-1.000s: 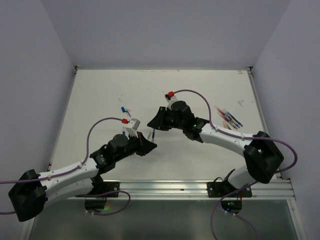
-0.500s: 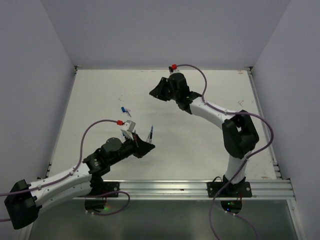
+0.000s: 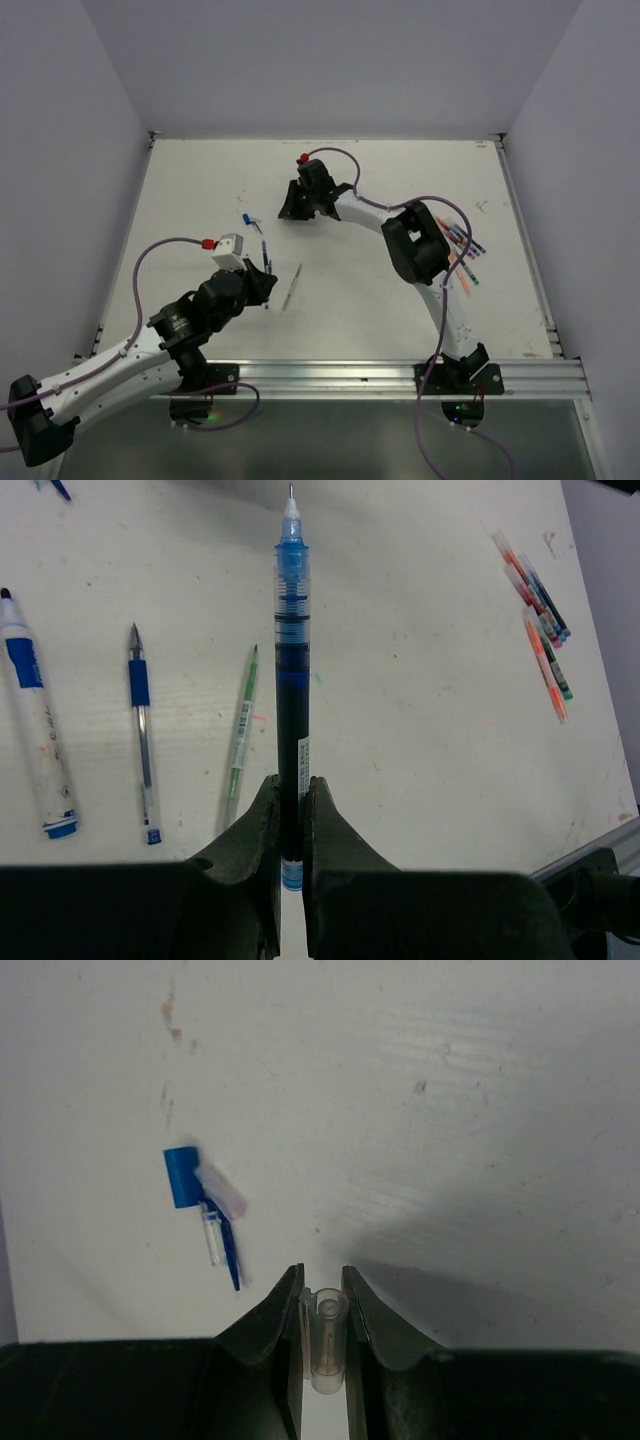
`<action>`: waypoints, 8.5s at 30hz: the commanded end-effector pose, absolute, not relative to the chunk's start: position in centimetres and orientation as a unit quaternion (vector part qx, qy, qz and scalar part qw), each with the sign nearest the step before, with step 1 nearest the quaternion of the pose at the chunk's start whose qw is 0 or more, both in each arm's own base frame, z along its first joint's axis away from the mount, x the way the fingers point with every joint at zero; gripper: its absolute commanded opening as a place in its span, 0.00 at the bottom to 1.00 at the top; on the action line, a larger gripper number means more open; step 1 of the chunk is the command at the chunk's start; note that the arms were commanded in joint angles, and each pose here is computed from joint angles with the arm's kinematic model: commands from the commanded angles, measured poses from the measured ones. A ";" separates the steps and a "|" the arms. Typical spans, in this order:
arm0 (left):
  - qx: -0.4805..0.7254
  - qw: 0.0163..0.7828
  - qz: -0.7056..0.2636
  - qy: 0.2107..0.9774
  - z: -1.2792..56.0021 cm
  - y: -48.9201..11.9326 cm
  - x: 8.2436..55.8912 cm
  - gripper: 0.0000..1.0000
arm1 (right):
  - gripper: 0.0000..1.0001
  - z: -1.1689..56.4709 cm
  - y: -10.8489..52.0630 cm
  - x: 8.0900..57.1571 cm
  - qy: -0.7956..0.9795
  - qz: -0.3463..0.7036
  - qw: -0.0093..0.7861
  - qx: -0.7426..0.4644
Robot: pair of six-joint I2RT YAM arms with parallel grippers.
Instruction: Open the pen caps
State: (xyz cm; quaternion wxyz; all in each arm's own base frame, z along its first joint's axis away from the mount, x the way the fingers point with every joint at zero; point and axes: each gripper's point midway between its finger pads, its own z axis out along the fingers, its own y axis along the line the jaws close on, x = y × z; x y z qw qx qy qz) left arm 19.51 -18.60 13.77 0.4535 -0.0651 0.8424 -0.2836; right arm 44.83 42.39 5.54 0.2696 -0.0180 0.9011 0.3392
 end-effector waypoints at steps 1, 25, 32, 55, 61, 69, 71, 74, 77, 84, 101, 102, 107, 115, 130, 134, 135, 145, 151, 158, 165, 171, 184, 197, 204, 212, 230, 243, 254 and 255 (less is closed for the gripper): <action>-0.110 0.497 -0.247 0.824 16.5 -16.4 20.9 0.00 | 0.00 6.0 43.5 44.0 0.897 0.341 0.276 -0.050; -0.079 0.514 -0.242 0.819 17.4 -15.9 20.6 0.00 | 0.41 3.4 46.2 44.1 0.901 0.339 0.267 -0.050; -0.020 0.465 -0.276 0.841 14.7 -19.4 19.9 0.00 | 0.43 9.2 41.4 44.2 0.901 0.299 0.313 -0.017; 0.051 0.340 -0.248 0.906 5.0 -25.8 20.7 0.00 | 0.48 17.8 10.1 34.8 0.893 0.160 0.392 0.154; 0.017 0.344 -0.188 0.920 3.3 -23.8 21.4 0.00 | 0.48 17.5 9.6 34.9 0.896 0.152 0.386 0.155; -0.012 0.322 -0.069 0.944 0.8 -19.2 20.8 0.00 | 0.48 16.9 8.7 35.2 0.898 0.144 0.384 0.161; -0.016 0.319 -0.062 0.946 0.6 -18.9 20.6 0.00 | 0.48 16.6 8.7 35.2 0.899 0.143 0.382 0.162; -0.025 0.320 -0.046 0.946 0.6 -18.2 20.6 0.00 | 0.48 16.3 9.1 34.9 0.901 0.154 0.373 0.157; -0.036 0.321 -0.011 0.946 0.2 -16.8 20.6 0.00 | 0.48 16.1 9.3 34.9 0.901 0.161 0.372 0.155; -0.027 0.324 0.040 0.945 0.0 -15.5 21.0 0.00 | 0.48 15.7 9.8 35.0 0.899 0.175 0.371 0.156; 0.050 0.302 0.038 0.951 -1.2 -17.3 20.9 0.02 | 0.48 15.2 10.6 35.2 0.899 0.192 0.363 0.153; 0.056 0.300 0.036 0.952 -1.2 -17.4 20.8 0.03 | 0.48 15.2 10.6 35.2 0.898 0.194 0.365 0.153; 0.077 0.294 0.006 0.953 -1.4 -18.4 20.3 0.08 | 0.48 15.3 10.6 35.3 0.898 0.194 0.365 0.153; 0.038 0.289 -0.001 0.956 -1.7 -17.3 19.2 0.30 | 0.48 15.3 10.1 35.5 0.901 0.178 0.365 0.150; 0.007 0.356 -0.069 0.932 4.0 -19.3 20.4 0.49 | 0.49 14.1 7.7 37.1 0.912 0.141 0.344 0.171; 0.031 0.383 -0.135 0.913 8.9 -22.8 21.3 0.53 | 0.49 13.7 5.3 39.1 0.922 0.098 0.328 0.183; 0.044 0.383 -0.158 0.909 9.8 -24.0 21.0 0.54 | 0.49 12.4 4.0 38.9 0.929 0.064 0.307 0.195; 0.084 0.418 -0.268 0.864 14.6 -28.1 20.4 0.58 | 0.45 5.6 -1.5 34.3 0.940 0.005 0.224 0.258; 0.111 0.414 -0.278 0.860 13.6 -29.2 20.3 0.59 | 0.51 5.4 -2.4 33.4 0.939 -0.006 0.244 0.241; 0.129 0.414 -0.295 0.851 13.3 -30.0 20.1 0.60 | 0.51 4.0 -3.5 31.6 0.949 -0.043 0.215 0.224; 0.129 0.419 -0.298 0.848 13.3 -29.9 20.1 0.60 | 0.51 3.1 -4.9 30.8 0.952 -0.071 0.205 0.216; 0.128 0.414 -0.298 0.851 12.6 -29.7 19.8 0.61 | 0.51 1.6 -5.0 30.5 0.956 -0.061 0.188 0.216; 0.121 0.423 -0.288 0.851 13.4 -29.6 20.4 0.61 | 0.26 0.3 -2.1 29.1 0.965 -0.016 0.163 0.204; 0.122 0.408 -0.316 0.848 14.3 -29.6 19.2 0.59 | 0.00 5.6 10.3 31.8 0.968 0.078 0.232 0.061; 0.145 0.418 -0.396 0.805 16.0 -31.1 17.8 0.58 | 0.00 13.6 17.1 31.4 0.911 0.248 0.325 0.056; 0.147 0.403 -0.505 0.749 16.8 -34.0 16.1 0.65 | 0.00 16.3 21.4 29.0 0.866 0.337 0.369 0.025; 0.127 0.381 -0.497 0.769 14.5 -35.9 17.4 0.65 | 0.00 19.0 27.5 25.1 0.837 0.417 0.355 0.005; 0.129 0.395 -0.466 0.781 13.5 -34.8 17.8 0.00 | 0.15 20.4 29.3 24.1 0.827 0.431 0.359 -0.017; 0.137 0.383 -0.471 0.782 12.8 -33.9 16.7 0.00 | 0.29 21.1 29.9 26.4 0.837 0.394 0.379 -0.031; 0.137 0.382 -0.471 0.783 12.7 -33.9 16.6 0.00 | 0.28 21.2 30.0 26.5 0.836 0.394 0.380 -0.031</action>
